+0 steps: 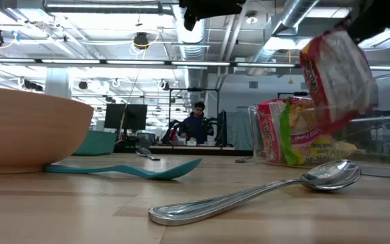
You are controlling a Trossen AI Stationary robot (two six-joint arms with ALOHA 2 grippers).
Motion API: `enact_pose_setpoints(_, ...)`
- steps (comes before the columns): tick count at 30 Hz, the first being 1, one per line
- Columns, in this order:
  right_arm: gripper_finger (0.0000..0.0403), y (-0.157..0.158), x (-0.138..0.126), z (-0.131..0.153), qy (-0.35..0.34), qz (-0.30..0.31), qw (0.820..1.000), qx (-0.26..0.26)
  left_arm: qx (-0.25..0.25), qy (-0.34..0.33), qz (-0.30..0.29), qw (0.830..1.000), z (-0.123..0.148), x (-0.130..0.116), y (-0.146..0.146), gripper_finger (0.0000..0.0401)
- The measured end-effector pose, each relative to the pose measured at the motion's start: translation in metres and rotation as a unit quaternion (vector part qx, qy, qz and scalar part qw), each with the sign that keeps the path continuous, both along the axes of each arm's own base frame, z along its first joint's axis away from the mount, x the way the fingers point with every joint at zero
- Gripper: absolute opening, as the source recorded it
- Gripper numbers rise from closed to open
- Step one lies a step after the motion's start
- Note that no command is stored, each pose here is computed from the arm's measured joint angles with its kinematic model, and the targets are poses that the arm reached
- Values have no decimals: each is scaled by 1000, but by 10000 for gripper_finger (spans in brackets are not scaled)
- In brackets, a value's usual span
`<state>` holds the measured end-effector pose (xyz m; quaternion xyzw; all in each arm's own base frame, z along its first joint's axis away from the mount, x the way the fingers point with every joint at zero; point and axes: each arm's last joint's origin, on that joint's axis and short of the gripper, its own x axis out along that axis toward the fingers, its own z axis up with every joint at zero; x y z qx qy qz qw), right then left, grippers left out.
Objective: Pick & Place Food Item
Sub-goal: Put the red noodle pack into the transparent bin
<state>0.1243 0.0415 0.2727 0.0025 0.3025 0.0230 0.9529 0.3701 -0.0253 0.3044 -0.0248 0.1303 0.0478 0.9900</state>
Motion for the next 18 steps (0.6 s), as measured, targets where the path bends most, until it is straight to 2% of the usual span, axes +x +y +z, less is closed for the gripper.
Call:
enact_pose_setpoints(10, 0, -1, -1, -12, 68, -17, 998, -8, 0, -1, 0, 1000, 0, 0, 0, 108)
enact_pose_setpoints(18, 0, 3, 12, -23, 113, -17, 993, -28, -1, -8, 0, 1000, 2, 0, 0, 108)
